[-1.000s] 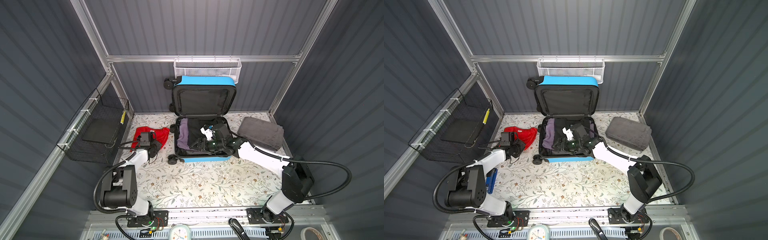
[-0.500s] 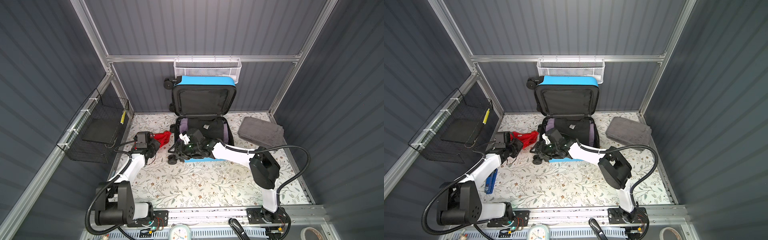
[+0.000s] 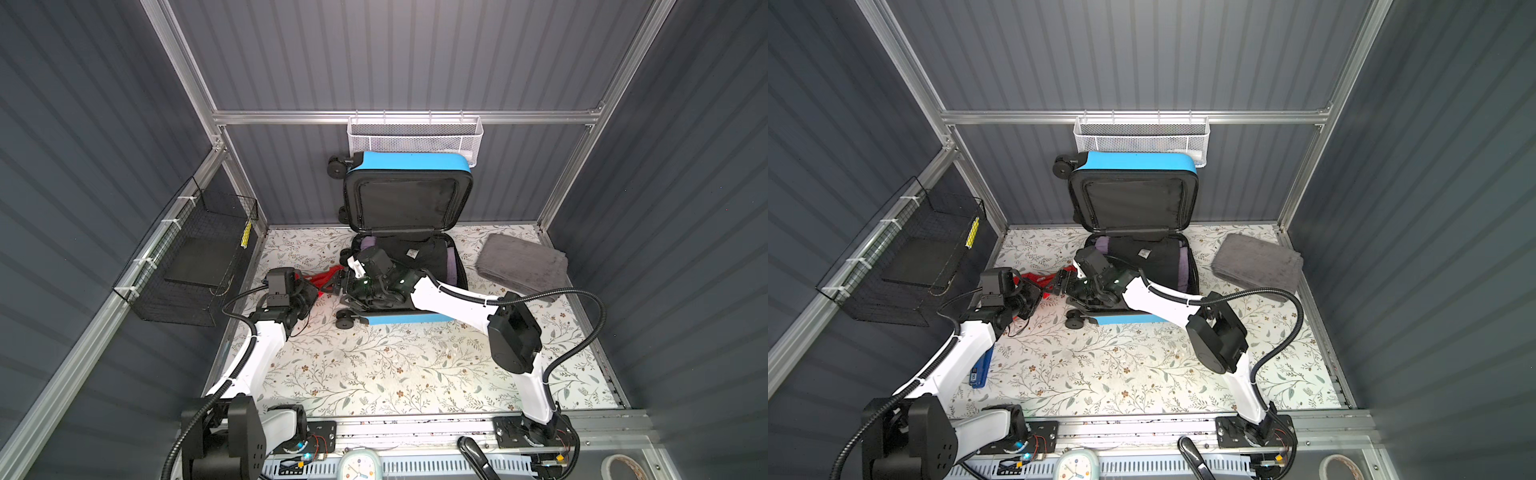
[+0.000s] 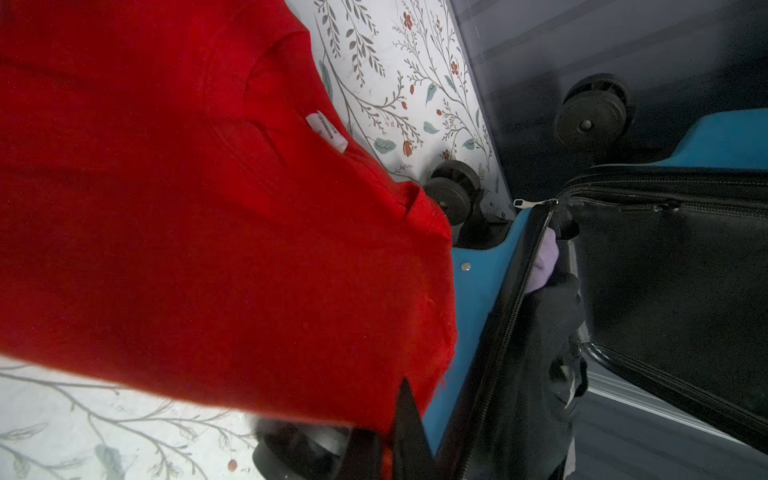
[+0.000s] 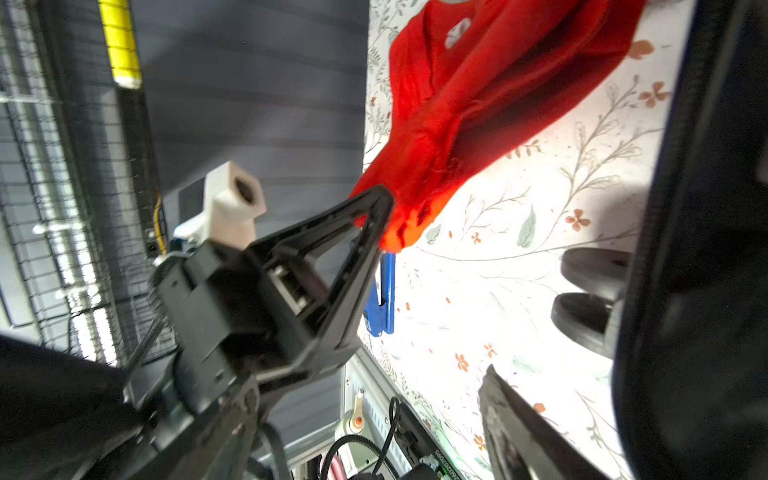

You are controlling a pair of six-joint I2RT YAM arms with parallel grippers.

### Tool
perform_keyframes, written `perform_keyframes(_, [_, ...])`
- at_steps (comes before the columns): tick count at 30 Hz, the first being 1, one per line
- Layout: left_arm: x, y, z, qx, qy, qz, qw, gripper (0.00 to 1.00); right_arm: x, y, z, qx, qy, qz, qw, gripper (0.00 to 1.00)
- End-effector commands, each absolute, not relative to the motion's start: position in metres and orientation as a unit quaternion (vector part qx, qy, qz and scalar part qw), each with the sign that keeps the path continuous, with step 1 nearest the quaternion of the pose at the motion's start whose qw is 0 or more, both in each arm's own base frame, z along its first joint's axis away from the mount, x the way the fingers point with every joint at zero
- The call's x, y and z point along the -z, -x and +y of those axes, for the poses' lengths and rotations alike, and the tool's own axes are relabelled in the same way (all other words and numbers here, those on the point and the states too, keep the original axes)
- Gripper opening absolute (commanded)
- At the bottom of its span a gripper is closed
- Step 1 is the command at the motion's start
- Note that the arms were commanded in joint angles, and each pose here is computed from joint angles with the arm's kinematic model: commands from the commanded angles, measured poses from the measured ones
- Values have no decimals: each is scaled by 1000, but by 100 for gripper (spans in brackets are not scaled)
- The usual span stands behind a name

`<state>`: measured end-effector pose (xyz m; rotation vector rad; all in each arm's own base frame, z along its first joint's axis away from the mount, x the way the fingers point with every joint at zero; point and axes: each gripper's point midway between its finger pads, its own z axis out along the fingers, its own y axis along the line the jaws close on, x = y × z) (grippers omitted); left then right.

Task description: Pack the luggage

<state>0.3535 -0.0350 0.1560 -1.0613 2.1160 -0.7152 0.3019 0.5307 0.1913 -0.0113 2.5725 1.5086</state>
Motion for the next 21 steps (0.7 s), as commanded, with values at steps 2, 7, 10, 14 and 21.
perform_keyframes(2, [-166, -350, -39, 297, 403, 800, 332, 0, -169, -309, 530, -482, -9, 874, 64, 84])
perform_keyframes(7, [-168, -347, -42, 309, 402, 795, 331, 0, -161, -320, 532, -479, -14, 876, 55, 85])
perform_keyframes(10, [-167, -344, -43, 315, 403, 793, 331, 0, -158, -327, 532, -479, -18, 876, 54, 86])
perform_keyframes(14, [-168, -341, -45, 327, 403, 788, 333, 0, -152, -333, 536, -476, -20, 878, 45, 88])
perform_keyframes(21, [-188, -342, -47, 346, 391, 775, 355, 0, -149, -334, 540, -476, -19, 879, 40, 89])
